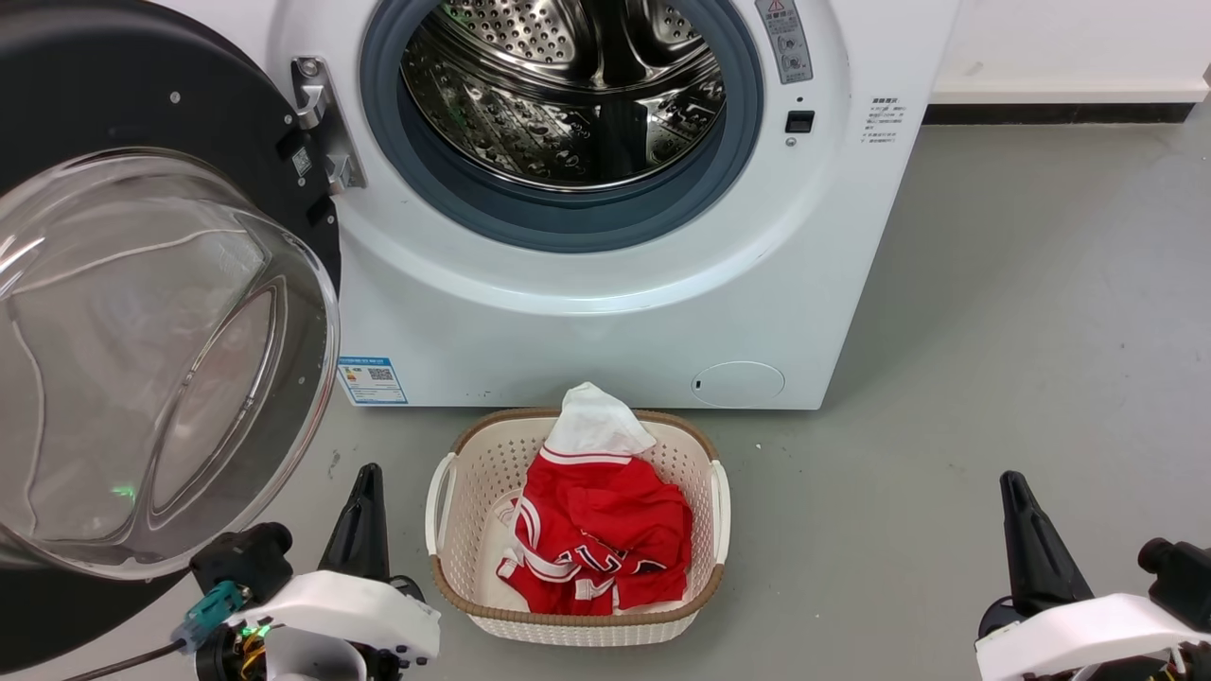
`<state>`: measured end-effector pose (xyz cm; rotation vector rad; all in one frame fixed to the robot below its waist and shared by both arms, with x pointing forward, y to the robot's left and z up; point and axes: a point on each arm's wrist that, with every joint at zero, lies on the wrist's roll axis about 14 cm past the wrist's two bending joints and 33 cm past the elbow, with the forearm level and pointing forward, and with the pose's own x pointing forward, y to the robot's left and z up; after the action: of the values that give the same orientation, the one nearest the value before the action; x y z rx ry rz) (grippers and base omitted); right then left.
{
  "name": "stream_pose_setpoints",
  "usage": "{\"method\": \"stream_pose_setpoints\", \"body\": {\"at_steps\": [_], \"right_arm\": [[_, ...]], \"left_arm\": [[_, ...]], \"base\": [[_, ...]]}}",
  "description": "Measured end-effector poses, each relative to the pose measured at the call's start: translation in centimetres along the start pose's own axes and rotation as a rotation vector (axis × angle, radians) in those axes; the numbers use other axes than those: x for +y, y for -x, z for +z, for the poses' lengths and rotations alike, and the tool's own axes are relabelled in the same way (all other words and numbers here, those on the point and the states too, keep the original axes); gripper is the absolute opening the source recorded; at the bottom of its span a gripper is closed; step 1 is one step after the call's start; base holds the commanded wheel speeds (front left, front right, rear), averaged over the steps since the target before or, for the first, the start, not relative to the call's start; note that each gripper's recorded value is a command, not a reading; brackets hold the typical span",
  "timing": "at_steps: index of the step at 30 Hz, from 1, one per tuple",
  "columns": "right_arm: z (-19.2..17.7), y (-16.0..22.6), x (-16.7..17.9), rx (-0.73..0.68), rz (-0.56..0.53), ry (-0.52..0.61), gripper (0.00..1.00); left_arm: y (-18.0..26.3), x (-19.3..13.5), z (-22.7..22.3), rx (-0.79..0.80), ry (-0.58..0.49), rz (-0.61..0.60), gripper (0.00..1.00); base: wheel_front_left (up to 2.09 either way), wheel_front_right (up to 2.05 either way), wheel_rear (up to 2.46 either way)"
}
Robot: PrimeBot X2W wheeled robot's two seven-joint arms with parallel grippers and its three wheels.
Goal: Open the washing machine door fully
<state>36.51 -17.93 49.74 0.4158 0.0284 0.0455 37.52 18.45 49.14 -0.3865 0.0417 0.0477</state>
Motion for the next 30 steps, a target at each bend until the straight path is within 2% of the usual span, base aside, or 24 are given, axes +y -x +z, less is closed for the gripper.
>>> {"method": "stream_pose_setpoints", "body": {"at_steps": [30], "right_arm": [[0.16, -0.90, -0.86, -0.002, -0.036, -0.445, 0.00]], "left_arm": [[-0.46, 0.94, -0.40, 0.063, 0.460, 0.034, 0.00]], "base": [[0.00, 0.00, 0.00]]}}
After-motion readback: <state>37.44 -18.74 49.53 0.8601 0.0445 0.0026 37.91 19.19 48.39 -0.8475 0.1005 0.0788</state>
